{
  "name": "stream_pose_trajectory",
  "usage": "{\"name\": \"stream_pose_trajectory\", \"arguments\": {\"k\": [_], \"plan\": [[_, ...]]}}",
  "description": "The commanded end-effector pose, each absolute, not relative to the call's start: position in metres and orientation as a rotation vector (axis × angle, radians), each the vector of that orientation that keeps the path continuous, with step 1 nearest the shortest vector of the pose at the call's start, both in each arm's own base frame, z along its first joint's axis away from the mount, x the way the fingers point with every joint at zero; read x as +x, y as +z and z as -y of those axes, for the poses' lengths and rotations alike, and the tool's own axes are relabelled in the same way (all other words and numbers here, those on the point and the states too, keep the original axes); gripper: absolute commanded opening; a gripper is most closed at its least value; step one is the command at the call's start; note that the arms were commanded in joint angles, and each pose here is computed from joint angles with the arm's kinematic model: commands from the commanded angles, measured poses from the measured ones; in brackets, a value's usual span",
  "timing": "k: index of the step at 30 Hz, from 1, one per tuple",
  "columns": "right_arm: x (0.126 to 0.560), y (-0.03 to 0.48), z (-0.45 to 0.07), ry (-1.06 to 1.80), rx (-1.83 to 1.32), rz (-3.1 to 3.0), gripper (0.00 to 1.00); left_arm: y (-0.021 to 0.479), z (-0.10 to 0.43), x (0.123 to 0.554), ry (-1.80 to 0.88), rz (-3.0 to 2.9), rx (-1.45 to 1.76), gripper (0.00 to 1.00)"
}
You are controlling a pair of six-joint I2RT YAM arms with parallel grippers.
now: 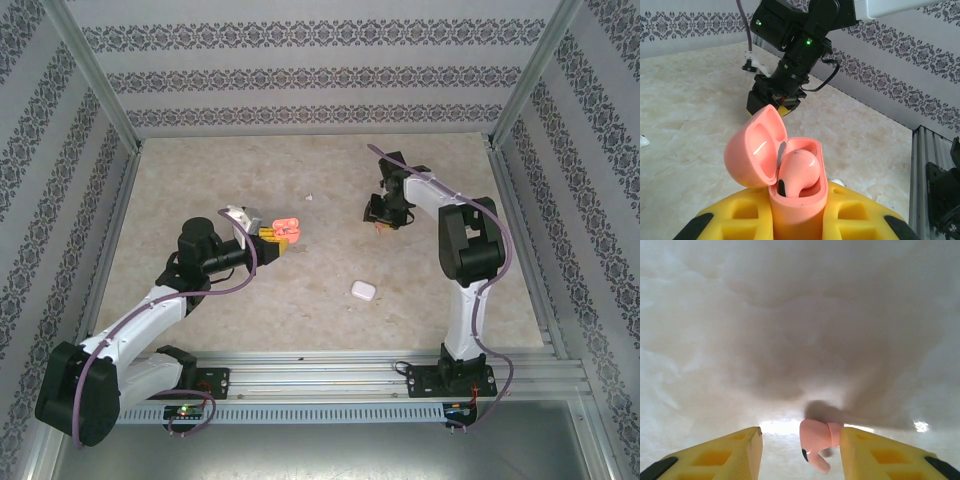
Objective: Insert wireless bluetooth earbuds into charging case
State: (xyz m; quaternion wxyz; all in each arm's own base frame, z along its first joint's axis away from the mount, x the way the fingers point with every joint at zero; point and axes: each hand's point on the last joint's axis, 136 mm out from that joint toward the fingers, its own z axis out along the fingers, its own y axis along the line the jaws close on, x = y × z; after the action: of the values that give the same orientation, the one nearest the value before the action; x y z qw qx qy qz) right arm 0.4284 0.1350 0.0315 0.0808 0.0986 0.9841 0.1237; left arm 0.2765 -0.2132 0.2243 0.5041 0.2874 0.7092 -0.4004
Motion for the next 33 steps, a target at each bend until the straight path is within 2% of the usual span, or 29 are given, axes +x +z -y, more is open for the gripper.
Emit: {"name": "stream_pose_trajectory", "arguments": {"k": [1, 12, 33], "plan": [[0.426, 0.029, -0.138, 0.28, 0.154, -2.993, 0.45, 0.241, 0.216, 0.273, -0.953, -1.63, 0.736, 0.0], [0.426, 0.042, -0.132, 0.127, 0.096, -2.986, 0.44, 0.236, 0.214, 0.271, -0.945, -1.641, 0.737, 0.0], [0.421, 0.019, -0.129, -0.115, -0.025, -3.031, 0.35, 0.236, 0.214, 0.269, -0.947, -1.642, 0.741, 0.0]]}}
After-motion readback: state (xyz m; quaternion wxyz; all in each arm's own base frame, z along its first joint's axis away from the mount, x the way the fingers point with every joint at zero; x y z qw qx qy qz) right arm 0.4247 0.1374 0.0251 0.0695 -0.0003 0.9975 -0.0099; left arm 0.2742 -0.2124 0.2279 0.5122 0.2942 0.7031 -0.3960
